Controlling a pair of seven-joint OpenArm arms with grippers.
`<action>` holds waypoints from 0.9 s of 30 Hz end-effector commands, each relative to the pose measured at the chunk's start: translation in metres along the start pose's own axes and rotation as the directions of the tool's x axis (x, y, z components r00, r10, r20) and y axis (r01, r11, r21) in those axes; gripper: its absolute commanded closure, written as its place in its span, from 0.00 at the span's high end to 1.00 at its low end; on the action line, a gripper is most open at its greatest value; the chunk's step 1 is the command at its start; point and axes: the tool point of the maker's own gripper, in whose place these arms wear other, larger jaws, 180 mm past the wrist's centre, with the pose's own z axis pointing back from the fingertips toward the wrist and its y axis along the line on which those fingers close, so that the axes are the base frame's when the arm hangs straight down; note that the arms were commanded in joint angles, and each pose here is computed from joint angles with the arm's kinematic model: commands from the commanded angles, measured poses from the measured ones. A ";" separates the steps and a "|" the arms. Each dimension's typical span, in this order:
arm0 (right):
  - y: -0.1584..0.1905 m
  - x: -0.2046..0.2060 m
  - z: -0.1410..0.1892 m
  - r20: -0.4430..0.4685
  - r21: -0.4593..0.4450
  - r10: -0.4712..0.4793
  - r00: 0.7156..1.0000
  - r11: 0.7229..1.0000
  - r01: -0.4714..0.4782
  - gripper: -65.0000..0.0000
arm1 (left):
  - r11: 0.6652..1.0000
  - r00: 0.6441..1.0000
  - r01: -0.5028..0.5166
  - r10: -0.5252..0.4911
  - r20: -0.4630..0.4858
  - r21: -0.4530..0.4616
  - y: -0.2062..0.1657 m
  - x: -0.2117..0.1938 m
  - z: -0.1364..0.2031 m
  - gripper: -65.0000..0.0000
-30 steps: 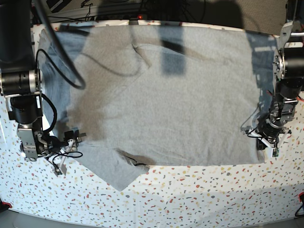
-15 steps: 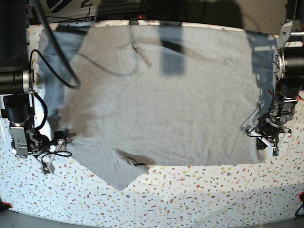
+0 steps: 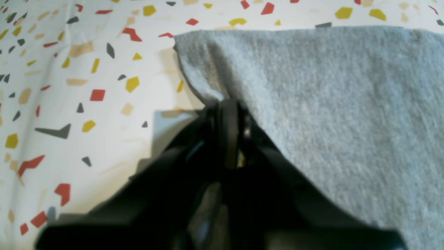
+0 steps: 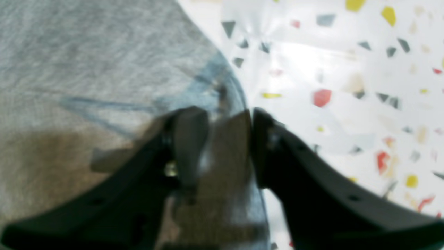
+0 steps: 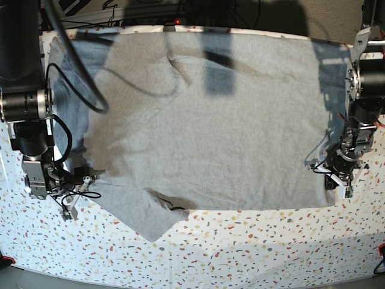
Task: Fold the T-shirt properly
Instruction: 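Lift the side edges and fold them inward toward the shirt's center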
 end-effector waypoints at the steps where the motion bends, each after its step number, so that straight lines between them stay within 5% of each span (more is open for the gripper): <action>1: -0.009 0.017 0.007 0.037 -0.017 0.008 0.999 1.000 -0.008 0.21 | 1.000 1.000 0.008 -0.008 0.017 0.001 0.003 0.013 -0.002 0.00; 4: -0.018 0.025 0.008 0.076 -0.069 0.005 0.997 0.998 0.000 0.00 | 1.000 0.999 0.008 -0.008 0.034 0.000 0.003 0.017 -0.002 0.00; 11: -0.026 0.062 0.023 0.130 -0.075 0.011 0.992 0.997 -0.001 0.00 | 0.998 0.993 -0.059 0.056 0.104 0.021 0.012 0.045 -0.004 0.00; 16: -0.007 0.077 0.034 0.110 0.053 0.087 0.990 0.994 -0.093 0.00 | 0.998 0.992 -0.065 0.065 0.107 -0.005 0.009 0.062 -0.008 0.00; 27: -0.016 0.051 0.035 0.065 0.085 -0.014 0.998 0.996 0.008 0.00 | 0.970 0.971 -0.198 0.214 0.109 -0.143 0.003 0.070 0.001 0.00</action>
